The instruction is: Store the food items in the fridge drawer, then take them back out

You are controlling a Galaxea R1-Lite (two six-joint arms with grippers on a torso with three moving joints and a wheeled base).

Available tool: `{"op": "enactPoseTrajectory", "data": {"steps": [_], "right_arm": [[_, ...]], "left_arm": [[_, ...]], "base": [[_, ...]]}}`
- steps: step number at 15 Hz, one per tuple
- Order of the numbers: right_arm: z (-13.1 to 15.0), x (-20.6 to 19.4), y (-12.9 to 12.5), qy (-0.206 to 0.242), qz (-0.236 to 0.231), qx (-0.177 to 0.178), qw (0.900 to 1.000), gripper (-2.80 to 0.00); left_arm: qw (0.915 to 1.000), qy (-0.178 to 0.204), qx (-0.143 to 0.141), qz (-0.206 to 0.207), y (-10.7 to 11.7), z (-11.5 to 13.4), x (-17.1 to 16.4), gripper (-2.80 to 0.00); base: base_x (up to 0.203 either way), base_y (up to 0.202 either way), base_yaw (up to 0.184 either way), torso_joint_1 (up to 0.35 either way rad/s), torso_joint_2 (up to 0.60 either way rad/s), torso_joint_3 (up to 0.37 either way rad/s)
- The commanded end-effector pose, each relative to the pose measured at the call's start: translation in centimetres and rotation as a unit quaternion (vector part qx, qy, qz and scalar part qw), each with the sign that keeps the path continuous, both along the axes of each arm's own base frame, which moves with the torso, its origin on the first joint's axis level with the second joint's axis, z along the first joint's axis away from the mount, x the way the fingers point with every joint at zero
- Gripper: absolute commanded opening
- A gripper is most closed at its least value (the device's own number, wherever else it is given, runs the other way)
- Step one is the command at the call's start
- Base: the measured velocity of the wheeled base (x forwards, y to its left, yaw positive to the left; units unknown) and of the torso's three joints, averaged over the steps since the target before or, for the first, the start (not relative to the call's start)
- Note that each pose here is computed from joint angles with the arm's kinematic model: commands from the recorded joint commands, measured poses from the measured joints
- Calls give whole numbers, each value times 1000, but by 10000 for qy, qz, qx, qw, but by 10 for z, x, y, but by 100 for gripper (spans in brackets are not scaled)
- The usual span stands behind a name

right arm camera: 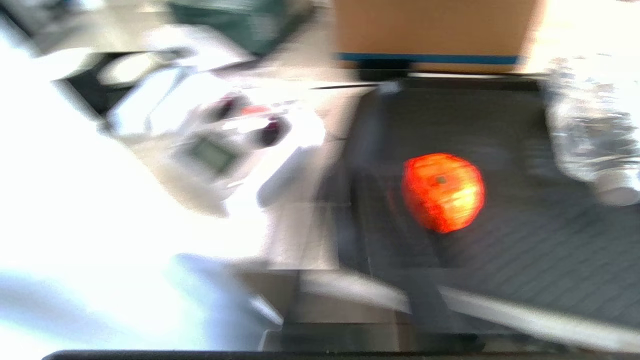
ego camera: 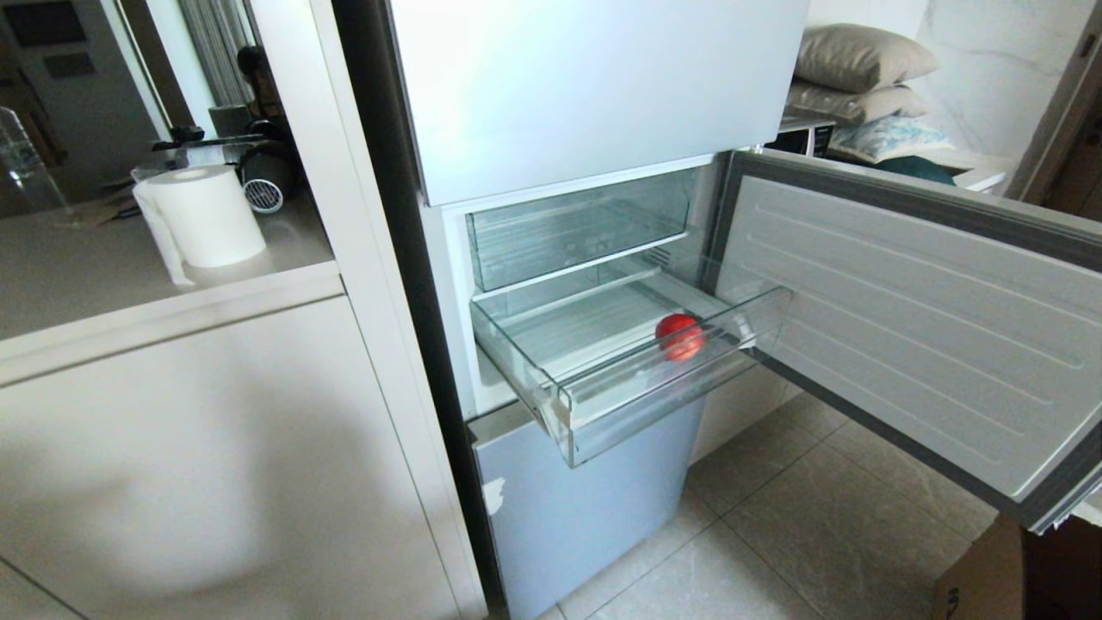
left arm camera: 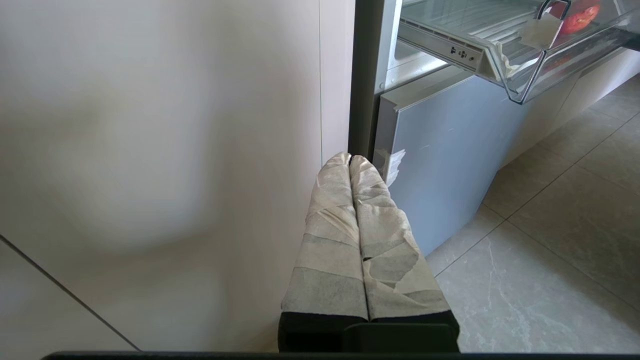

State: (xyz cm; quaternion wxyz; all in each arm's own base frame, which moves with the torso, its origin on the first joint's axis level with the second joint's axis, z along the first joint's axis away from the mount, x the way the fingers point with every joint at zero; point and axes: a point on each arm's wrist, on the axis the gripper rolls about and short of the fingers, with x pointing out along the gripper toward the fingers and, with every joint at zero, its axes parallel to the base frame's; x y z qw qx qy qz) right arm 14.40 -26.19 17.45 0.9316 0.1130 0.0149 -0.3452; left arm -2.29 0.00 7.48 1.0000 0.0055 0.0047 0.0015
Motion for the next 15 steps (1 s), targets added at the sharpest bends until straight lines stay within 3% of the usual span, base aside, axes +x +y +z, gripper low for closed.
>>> {"op": "enactPoseTrajectory", "data": {"steps": [1, 4, 7, 8, 10, 15], "right_arm": [[49, -25, 67, -387, 376, -503, 9973, -280], [66, -52, 131, -468, 1124, -204, 9923, -280], [60, -75, 179, -341, 1982, 389, 9788, -280], [53, -77, 187, -278, 2356, 654, 9692, -280], [39, -76, 191, -193, 2656, 906, 9596, -280], [23, -74, 193, 27, 2773, 978, 9558, -280]], "left_arm": [[10000, 7, -1, 0, 0, 0, 0, -280], [10000, 7, -1, 0, 0, 0, 0, -280], [10000, 15, -1, 0, 0, 0, 0, -280], [10000, 8, 0, 0, 0, 0, 0, -280], [10000, 7, 3, 0, 0, 0, 0, -280], [10000, 12, -1, 0, 0, 0, 0, -280]], "base": [[0, 0, 0, 0, 0, 0], [0, 0, 0, 0, 0, 0], [0, 0, 0, 0, 0, 0], [0, 0, 0, 0, 0, 0], [0, 0, 0, 0, 0, 0], [0, 0, 0, 0, 0, 0]]}}
